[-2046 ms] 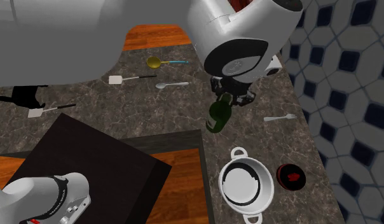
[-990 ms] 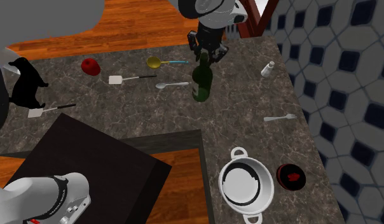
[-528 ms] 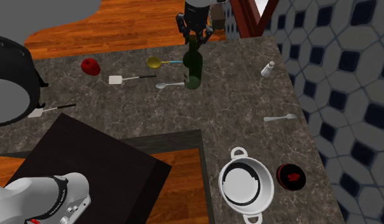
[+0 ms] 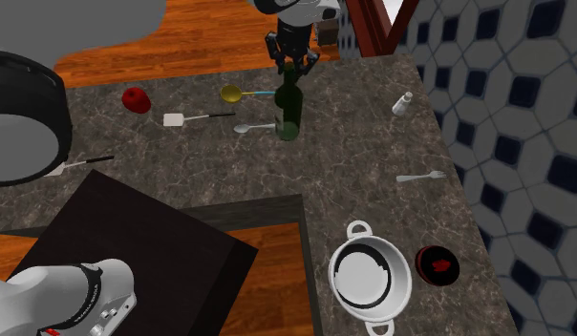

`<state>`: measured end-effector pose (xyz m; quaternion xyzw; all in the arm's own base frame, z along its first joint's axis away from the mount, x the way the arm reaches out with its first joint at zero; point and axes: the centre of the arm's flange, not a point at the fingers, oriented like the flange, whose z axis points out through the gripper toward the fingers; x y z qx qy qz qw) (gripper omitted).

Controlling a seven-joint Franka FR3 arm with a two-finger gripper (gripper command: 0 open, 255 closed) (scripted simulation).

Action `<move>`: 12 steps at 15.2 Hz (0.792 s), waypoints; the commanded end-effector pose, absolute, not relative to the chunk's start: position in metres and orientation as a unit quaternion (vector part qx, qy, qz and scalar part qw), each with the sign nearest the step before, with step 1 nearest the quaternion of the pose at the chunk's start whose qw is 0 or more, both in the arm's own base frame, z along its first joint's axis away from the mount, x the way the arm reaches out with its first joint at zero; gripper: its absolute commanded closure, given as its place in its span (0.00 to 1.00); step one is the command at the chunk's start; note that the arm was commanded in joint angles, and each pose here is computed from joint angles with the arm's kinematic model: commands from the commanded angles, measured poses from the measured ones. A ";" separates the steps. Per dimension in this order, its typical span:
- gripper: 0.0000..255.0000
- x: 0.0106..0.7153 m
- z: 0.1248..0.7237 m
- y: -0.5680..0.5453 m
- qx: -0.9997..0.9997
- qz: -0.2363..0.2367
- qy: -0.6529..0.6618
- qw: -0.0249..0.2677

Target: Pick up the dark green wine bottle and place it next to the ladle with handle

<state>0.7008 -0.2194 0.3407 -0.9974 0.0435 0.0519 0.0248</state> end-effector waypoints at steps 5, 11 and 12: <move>1.00 0.701 0.309 -0.219 -0.997 0.051 0.044 0.025; 1.00 0.701 0.277 -0.219 -0.997 0.051 0.044 0.025; 1.00 0.701 0.269 -0.219 -0.997 0.051 0.044 0.025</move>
